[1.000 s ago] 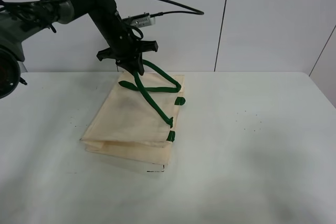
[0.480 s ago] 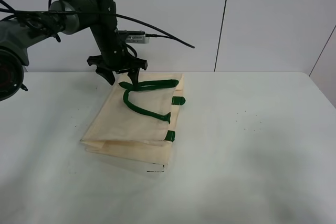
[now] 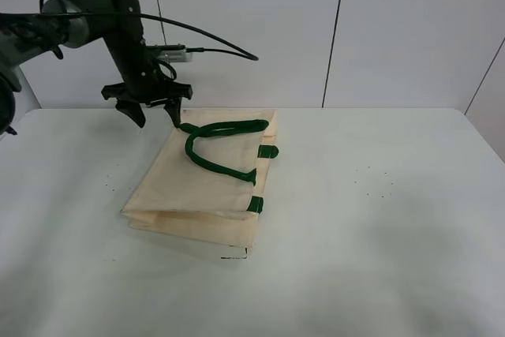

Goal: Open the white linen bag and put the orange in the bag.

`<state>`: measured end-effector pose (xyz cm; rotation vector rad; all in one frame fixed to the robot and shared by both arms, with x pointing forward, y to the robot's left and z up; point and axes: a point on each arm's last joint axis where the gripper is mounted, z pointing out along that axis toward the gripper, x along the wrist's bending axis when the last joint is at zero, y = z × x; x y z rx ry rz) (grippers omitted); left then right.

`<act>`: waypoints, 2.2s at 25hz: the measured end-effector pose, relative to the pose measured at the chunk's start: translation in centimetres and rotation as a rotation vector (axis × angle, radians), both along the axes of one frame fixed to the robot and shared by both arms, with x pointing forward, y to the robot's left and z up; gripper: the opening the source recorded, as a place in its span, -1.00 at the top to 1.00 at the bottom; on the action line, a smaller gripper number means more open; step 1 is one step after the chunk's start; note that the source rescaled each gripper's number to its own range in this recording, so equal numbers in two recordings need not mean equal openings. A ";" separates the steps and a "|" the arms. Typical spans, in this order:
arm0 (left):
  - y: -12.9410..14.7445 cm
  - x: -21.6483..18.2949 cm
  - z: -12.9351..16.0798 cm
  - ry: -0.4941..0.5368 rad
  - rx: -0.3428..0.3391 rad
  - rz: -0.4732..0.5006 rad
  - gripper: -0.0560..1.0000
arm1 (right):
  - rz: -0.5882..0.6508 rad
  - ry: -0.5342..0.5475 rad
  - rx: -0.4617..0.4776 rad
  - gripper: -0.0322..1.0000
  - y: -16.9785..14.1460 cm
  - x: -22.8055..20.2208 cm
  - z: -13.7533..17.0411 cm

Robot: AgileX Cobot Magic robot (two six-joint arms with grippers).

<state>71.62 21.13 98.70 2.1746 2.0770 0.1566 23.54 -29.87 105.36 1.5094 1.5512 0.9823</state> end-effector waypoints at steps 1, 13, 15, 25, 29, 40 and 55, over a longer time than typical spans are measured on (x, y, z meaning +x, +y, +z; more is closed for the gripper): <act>1.2 0.2 0.0 0.000 0.002 0.022 -0.74 | 0.000 0.000 0.000 -1.00 0.0 0.0 0.0; 6.4 -0.7 1.8 -0.005 -0.011 0.113 -0.74 | 0.000 0.000 0.000 -1.00 0.0 0.0 0.0; 6.5 -1.8 3.3 -0.013 -0.015 0.111 -0.74 | 0.000 0.000 0.000 -1.00 0.0 0.0 0.0; 7.1 -13.5 9.0 0.008 -0.013 0.108 -0.74 | 0.000 0.000 0.000 -1.00 0.0 0.0 0.0; 7.4 -20.1 9.9 0.015 -0.009 0.088 -0.74 | 0.000 0.000 0.000 -1.00 0.0 0.0 0.0; 8.3 -35.6 5.6 -0.135 -0.007 0.018 -0.74 | 0.000 0.000 0.000 -1.00 0.0 0.0 0.0; 8.8 -46.0 5.5 -0.637 -0.028 -0.003 -0.74 | 0.000 0.000 0.000 -1.00 0.0 0.0 0.0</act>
